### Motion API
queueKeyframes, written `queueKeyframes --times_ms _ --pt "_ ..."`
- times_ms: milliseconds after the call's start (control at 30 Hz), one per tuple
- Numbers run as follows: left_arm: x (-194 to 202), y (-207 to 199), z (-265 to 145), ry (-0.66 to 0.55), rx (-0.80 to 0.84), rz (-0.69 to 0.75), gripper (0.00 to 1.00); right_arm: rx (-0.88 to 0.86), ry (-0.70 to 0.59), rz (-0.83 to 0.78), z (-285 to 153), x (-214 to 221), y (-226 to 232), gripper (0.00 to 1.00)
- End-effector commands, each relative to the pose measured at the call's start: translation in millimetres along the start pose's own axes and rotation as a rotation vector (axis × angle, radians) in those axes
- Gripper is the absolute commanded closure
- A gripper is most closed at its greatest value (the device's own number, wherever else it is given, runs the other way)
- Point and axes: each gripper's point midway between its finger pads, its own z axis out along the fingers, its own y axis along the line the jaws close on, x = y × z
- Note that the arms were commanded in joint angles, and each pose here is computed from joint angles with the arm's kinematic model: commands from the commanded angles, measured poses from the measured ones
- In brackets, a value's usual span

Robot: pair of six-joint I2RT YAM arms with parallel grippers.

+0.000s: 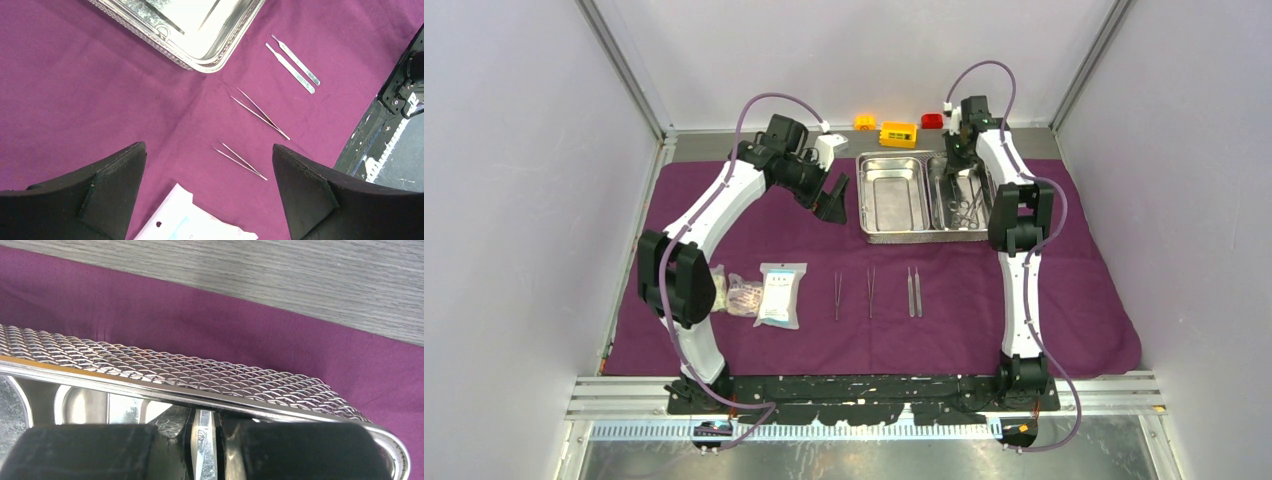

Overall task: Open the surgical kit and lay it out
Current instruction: Pick up the medical item from the container.

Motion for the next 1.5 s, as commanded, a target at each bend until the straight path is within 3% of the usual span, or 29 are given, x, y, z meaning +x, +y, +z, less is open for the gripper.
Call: queueKeyframes --times_ms 0,367,833,1467 --pt "-16.4 -9.3 -13.9 -0.065 0.011 0.036 0.0 0.01 0.052 0.017 21.2 19.4 -9.9 0.85" --pt "-18.7 -5.1 -10.5 -0.071 0.001 0.039 0.0 0.016 -0.043 0.028 -15.2 -16.2 -10.1 1.0" --pt "-57.3 18.8 12.9 -0.123 -0.048 -0.032 0.03 -0.002 -0.173 0.046 -77.4 -60.7 -3.0 1.0" --pt "-136.0 7.9 90.0 -0.254 0.0 -0.115 0.09 -0.031 -0.246 0.093 -124.3 -81.0 7.1 1.0"
